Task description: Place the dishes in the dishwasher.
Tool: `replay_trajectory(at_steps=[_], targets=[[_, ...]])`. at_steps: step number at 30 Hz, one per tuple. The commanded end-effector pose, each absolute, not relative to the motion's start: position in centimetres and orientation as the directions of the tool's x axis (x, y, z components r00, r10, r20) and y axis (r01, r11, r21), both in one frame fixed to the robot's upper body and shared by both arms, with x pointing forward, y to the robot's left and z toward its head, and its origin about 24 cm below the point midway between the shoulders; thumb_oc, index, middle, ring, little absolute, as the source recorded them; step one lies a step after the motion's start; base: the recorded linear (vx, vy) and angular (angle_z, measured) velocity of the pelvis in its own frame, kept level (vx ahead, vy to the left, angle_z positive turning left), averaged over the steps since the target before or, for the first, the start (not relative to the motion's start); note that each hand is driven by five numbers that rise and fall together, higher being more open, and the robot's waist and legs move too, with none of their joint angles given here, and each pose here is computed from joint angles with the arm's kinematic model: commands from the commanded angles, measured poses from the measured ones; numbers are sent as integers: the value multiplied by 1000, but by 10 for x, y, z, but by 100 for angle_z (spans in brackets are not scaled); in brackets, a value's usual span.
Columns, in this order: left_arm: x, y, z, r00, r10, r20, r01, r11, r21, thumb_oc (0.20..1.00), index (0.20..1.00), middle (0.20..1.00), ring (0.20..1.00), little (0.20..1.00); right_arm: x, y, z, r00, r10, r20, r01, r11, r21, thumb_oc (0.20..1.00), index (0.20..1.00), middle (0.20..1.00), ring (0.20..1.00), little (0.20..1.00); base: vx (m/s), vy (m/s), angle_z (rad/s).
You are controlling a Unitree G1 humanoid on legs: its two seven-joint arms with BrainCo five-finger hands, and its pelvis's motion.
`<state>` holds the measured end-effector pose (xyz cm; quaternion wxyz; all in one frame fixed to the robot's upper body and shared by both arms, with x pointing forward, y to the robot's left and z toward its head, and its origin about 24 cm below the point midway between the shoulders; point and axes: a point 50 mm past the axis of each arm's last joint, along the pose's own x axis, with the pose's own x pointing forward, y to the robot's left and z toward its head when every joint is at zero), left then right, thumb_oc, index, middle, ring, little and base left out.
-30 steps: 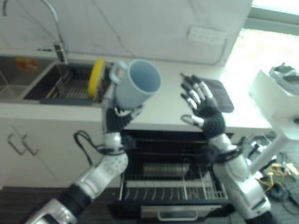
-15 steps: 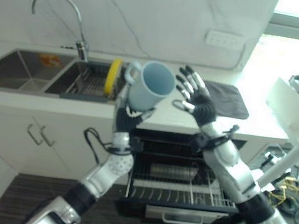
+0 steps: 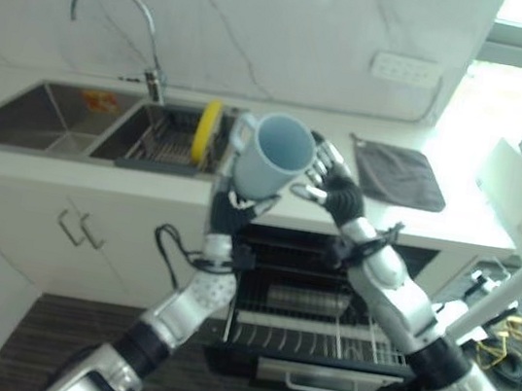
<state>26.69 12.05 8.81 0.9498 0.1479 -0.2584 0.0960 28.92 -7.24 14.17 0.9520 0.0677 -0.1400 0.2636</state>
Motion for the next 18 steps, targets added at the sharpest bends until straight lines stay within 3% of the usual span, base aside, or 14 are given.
replay_trajectory(at_steps=[1,18], targets=[[280,106,124,773,50,632,-197,967,165,200,200,200,200,200,291,-49,178,727,531,435,-593,805,9,1000,1000,1000,1000,1000,0,0,0],[280,96,110,802,19,596,-157,971,180,200,200,200,200,200,286,-28,186,673,588,449,-637,769,-52,1000,1000,1000,1000,1000,10,-2,2]])
